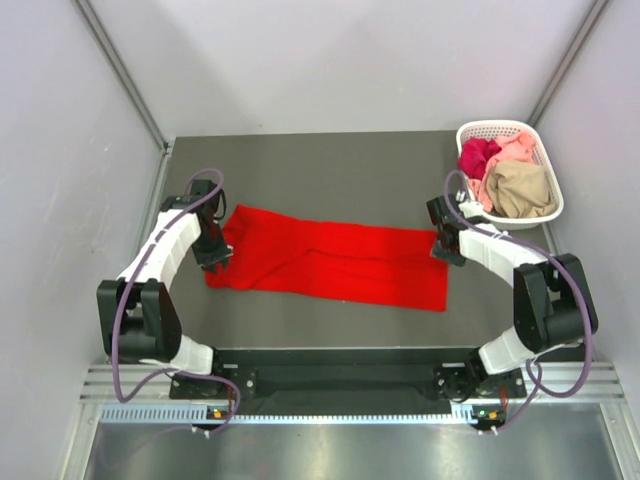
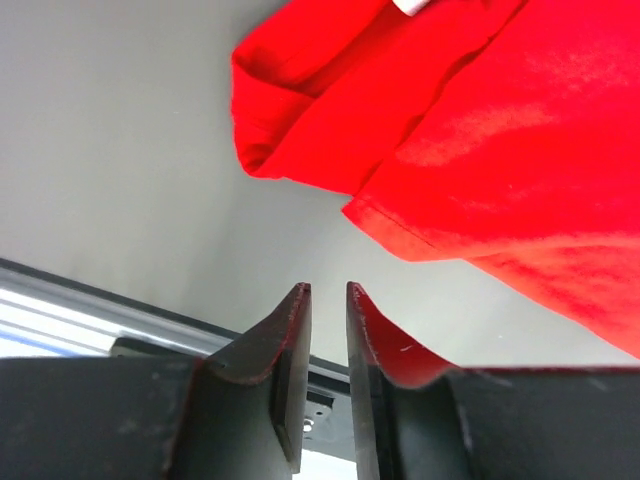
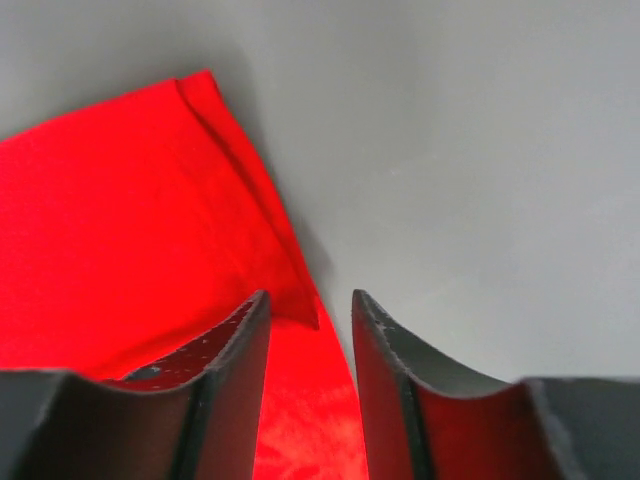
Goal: Fold and stack the t-shirts
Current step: Fold the tshirt
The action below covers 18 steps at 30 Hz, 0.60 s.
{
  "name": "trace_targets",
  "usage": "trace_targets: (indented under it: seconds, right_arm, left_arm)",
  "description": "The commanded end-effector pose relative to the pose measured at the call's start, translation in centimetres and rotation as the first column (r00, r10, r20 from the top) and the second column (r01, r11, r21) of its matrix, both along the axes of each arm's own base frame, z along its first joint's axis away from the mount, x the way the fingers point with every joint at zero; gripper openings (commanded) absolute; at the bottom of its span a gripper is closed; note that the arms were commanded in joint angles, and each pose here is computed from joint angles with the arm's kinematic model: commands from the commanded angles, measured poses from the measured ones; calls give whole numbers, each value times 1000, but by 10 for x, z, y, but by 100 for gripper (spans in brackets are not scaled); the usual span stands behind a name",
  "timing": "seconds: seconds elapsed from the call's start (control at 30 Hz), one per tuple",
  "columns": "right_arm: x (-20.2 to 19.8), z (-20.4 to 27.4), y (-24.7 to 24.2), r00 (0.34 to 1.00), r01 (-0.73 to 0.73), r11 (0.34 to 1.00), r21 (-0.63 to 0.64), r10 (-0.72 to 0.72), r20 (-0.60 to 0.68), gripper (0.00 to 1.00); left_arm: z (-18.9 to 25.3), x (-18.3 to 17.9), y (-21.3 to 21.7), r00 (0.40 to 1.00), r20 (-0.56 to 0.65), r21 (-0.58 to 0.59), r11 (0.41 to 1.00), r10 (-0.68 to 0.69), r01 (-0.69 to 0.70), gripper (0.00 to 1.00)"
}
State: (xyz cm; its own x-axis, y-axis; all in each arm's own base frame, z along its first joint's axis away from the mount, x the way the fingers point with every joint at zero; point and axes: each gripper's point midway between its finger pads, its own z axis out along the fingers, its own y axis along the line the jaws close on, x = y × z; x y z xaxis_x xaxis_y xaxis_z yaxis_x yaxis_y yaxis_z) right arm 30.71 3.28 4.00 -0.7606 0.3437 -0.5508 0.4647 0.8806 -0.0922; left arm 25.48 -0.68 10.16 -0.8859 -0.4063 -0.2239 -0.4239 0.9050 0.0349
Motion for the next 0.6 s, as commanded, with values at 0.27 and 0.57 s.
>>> trace_targets:
  seconds: [0.27,0.57]
  right_arm:
    - [24,40,37,987,-110,981,157,90,130,26]
    - [11,-8,21,992,-121,984,127,115,58,24]
  left_arm:
    - [42,107,-63,959,270,-307,937,-83,167,38]
    - [-20,168,-71,981,180,-358,923,-78,139,39]
